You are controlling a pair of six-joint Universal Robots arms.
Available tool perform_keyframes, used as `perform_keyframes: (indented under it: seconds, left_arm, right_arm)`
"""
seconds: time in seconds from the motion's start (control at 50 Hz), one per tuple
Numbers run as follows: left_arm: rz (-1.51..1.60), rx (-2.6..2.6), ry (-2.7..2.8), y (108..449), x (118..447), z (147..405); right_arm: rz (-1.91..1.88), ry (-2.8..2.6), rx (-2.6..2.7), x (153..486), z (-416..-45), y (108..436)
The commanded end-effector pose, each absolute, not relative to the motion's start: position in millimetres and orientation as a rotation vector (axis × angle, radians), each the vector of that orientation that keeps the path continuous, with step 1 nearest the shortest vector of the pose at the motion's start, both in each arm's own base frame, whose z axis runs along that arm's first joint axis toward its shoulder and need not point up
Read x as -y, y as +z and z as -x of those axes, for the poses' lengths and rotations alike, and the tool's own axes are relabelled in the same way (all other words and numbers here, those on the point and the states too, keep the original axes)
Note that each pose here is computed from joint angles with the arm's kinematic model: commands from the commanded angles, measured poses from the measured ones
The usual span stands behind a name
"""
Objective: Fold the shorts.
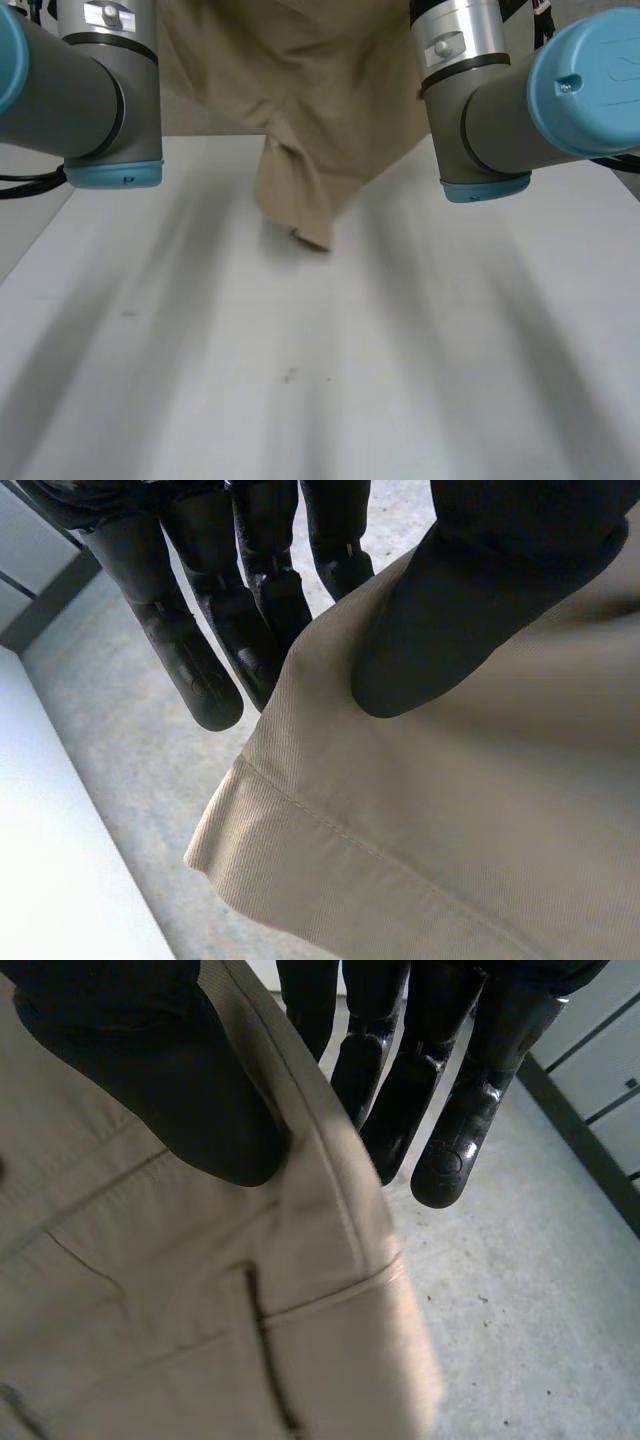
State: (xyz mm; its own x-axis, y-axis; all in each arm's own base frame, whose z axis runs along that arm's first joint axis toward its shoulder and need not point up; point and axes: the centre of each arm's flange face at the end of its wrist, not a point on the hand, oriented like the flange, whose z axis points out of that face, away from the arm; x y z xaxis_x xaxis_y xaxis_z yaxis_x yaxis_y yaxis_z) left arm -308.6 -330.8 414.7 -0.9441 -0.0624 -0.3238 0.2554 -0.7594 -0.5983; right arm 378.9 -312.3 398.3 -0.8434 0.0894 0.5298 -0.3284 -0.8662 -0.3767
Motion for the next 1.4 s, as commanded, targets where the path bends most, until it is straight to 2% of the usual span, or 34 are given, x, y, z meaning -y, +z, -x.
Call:
perform_keyframes:
  seconds: [0.02, 0.06, 0.08, 0.12, 0.14, 0.2, 0.22, 0.3, 0.38, 0.54, 0.72, 0.92, 1.4]
  left_arm:
    - [-0.614, -1.262, -2.592, 343, 325, 308]
    - [-0.665, -1.346, -2.536, 320, 323, 306]
    - [-0.725, -1.434, -2.472, 296, 318, 304]
    - [-0.790, -1.523, -2.403, 270, 311, 301]
    - [-0.854, -1.603, -2.335, 246, 301, 299]
    - [-0.957, -1.704, -2.244, 214, 281, 300]
    - [-1.029, -1.763, -2.190, 195, 266, 302]
    - [-1.190, -1.876, -2.062, 163, 229, 303]
    - [-1.320, -1.970, -1.930, 149, 201, 300]
    - [-1.349, -2.113, -1.808, 160, 183, 287]
    - [-1.110, -2.288, -1.829, 166, 207, 267]
    - [-1.130, -2.451, -1.716, 153, 208, 252]
    - [-1.080, -2.470, -1.761, 142, 222, 254]
  right_arm:
    - [-0.957, 2.586, 0.995, 321, -369, 342]
    - [-1.013, 2.523, 1.083, 325, -363, 323]
    - [-1.087, 2.443, 1.191, 326, -356, 299]
    - [-1.164, 2.356, 1.304, 323, -351, 276]
    - [-1.251, 2.254, 1.424, 317, -345, 252]
    - [-1.379, 2.080, 1.614, 303, -334, 216]
    - [-1.455, 1.960, 1.740, 291, -327, 194]
    - [-1.533, 1.745, 2.015, 266, -311, 163]
    - [-1.450, 1.678, 2.224, 259, -297, 151]
    - [-1.284, 1.705, 2.457, 246, -271, 160]
    - [-1.191, 1.683, 2.658, 245, -256, 148]
    - [-1.097, 1.717, 2.699, 252, -250, 152]
    - [-1.074, 1.708, 2.695, 252, -246, 153]
